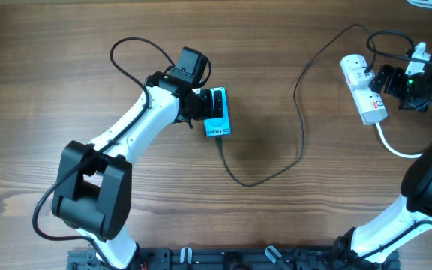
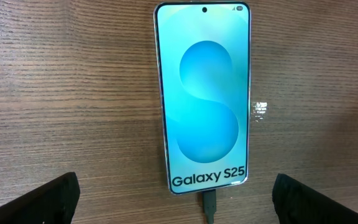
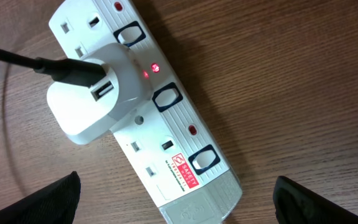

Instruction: Plug charger to phone and switch on socket

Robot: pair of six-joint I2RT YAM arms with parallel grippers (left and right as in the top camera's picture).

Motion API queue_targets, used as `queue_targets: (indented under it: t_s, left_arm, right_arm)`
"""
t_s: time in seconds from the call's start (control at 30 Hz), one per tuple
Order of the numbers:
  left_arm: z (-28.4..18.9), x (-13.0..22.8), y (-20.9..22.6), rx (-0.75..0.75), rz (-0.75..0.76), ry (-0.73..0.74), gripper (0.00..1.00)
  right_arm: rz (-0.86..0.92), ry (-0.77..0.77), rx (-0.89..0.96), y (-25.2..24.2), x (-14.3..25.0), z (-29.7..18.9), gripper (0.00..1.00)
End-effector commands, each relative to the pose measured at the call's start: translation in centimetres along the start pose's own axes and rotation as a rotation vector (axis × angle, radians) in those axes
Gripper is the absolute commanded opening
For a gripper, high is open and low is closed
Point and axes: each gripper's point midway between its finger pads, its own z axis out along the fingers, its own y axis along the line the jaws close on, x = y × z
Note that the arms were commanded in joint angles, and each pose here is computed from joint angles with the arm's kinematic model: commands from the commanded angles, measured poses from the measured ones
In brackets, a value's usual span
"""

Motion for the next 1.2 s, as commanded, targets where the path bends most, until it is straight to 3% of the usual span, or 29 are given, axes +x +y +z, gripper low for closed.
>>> queue_targets:
  t_s: [0.0, 0.27, 0.37, 0.77, 1.17]
  left_arm:
    - [0.4, 0.1, 0.3, -0.019, 0.007, 0.003, 1.00]
    - [0.4, 0.1, 0.3, -0.019, 0.007, 0.003, 1.00]
    - [0.4, 0.1, 0.3, -0.019, 0.007, 0.003, 1.00]
    - [0.4, 0.1, 0.3, -0.019, 0.007, 0.003, 1.00]
    - [0.4, 0.1, 0.3, -0.019, 0.007, 0.003, 1.00]
  right_arm:
    - [-0.040, 0.005, -0.024, 0.7, 0.5, 0.1, 1.00]
    - [-0.172, 0.060, -0.033, 2.4, 2.6, 1.8, 1.00]
    - [-0.182, 0.067, 0.091, 0.3, 2.9, 2.4, 1.00]
    - [-0.204, -0.098, 0.119, 0.1, -1.2, 2.3, 1.00]
    - [-0.207, -0.120, 0.122, 0.1, -1.8, 2.2, 1.00]
